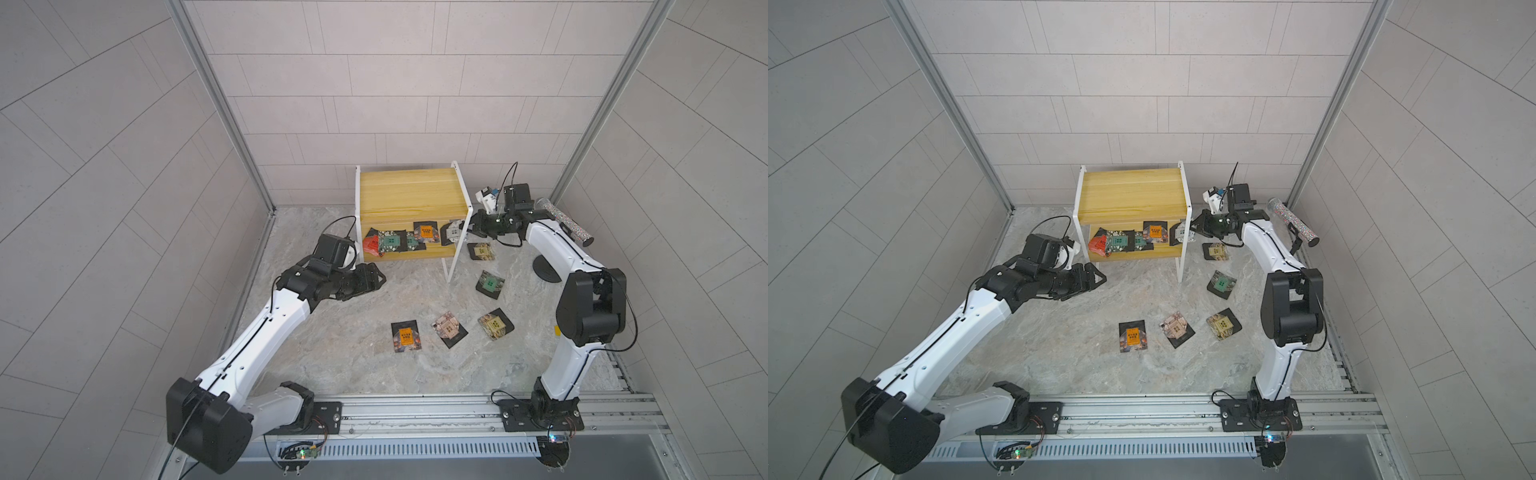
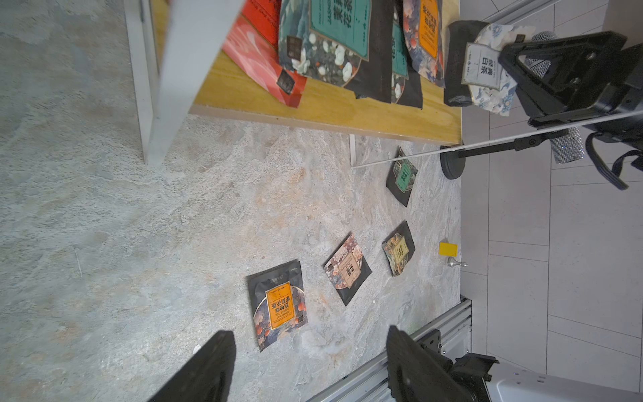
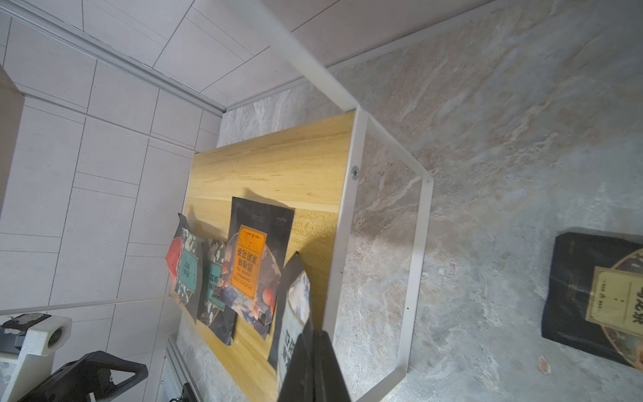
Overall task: Remove the tea bags from the shelf
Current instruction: Pick up the tea bag from the shelf, then place the tea bag at the center of the board.
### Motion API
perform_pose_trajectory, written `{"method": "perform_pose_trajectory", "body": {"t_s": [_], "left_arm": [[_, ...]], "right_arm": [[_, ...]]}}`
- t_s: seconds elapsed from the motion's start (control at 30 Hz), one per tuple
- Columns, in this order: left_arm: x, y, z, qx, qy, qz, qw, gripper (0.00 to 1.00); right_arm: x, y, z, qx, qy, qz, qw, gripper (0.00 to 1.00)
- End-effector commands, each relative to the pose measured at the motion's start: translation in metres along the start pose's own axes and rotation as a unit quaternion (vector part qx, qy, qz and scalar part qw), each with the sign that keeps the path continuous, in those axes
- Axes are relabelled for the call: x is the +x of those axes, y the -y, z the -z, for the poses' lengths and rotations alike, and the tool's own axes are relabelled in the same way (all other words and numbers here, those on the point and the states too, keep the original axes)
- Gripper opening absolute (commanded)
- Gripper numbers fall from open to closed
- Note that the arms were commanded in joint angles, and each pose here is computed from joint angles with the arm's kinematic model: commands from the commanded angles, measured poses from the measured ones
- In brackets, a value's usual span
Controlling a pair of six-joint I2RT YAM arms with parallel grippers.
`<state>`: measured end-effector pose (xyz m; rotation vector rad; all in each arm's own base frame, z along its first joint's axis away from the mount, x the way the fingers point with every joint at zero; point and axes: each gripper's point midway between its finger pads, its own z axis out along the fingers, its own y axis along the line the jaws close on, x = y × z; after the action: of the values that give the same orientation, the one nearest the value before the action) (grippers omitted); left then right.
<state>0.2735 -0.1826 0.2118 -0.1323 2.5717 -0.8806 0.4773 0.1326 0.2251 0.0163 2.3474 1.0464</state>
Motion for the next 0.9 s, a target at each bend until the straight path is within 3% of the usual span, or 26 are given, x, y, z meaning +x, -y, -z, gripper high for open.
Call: {"method": "perform_pose_trajectory", "body": {"t_s": [0.0, 0.57, 0.87], "left_arm": [[0.0, 0.003, 0.005, 0.005, 0.01, -0.005, 1.0, 0.76], [0.003, 0.003, 0.01, 0.008, 0.013, -0.005, 1.0, 0.71], [0.014, -0.002, 0.01, 0.014, 0.007, -0.002, 1.0, 0.67]], "right_arm": [[-0.007, -0.014, 0.019, -0.004, 0.021, 0.011, 1.0, 0.0], [-0.009, -0.003, 0.104, 0.066, 0.118, -0.006, 0.991, 0.0], [0.04, -0.01, 0.148, 0.093, 0.156, -0.026, 0.983, 0.0]]}}
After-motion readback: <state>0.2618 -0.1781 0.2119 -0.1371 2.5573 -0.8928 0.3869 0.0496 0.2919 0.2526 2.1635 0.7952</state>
